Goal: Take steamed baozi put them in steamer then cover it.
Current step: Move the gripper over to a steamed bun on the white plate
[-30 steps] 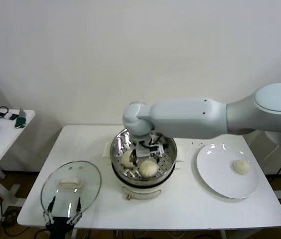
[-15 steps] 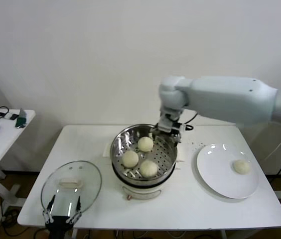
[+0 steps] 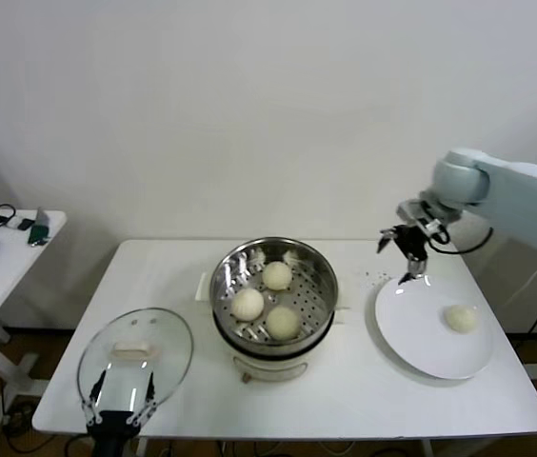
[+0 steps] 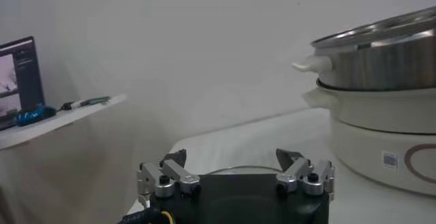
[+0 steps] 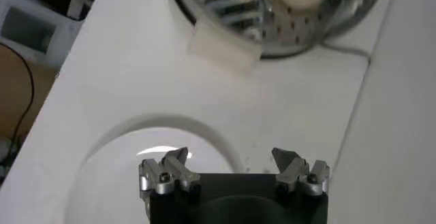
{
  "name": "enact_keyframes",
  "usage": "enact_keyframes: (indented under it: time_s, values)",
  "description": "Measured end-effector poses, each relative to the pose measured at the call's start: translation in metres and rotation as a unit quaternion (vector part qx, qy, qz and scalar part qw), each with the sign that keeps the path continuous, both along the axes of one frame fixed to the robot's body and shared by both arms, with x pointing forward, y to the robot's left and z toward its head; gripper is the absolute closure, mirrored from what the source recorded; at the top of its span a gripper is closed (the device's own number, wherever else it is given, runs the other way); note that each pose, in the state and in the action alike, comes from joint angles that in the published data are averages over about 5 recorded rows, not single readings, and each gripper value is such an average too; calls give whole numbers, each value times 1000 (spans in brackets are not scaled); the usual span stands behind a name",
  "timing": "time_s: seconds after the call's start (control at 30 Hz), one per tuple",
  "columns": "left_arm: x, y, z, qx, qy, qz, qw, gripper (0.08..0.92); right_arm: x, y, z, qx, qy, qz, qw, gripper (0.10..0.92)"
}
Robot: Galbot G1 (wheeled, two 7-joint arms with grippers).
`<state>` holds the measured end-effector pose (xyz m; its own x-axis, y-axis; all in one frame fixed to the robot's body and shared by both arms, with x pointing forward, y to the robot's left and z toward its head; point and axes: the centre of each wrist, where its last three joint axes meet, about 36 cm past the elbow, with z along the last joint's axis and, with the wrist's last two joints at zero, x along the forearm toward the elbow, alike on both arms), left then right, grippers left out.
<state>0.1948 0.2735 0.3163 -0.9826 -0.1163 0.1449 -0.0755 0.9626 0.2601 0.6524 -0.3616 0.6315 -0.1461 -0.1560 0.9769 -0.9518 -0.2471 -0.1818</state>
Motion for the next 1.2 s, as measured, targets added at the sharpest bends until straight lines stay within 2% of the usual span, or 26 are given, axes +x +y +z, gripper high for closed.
enact_keyframes:
  time_s: [0.6, 1.2]
  values:
    - [-1, -1, -2, 2, 9, 15, 1000, 177, -16, -127, -105, -30, 27, -135, 990, 200]
    - [0, -2, -5, 5, 16, 19, 1000, 177, -7, -162, -155, -70, 30, -163, 984, 200]
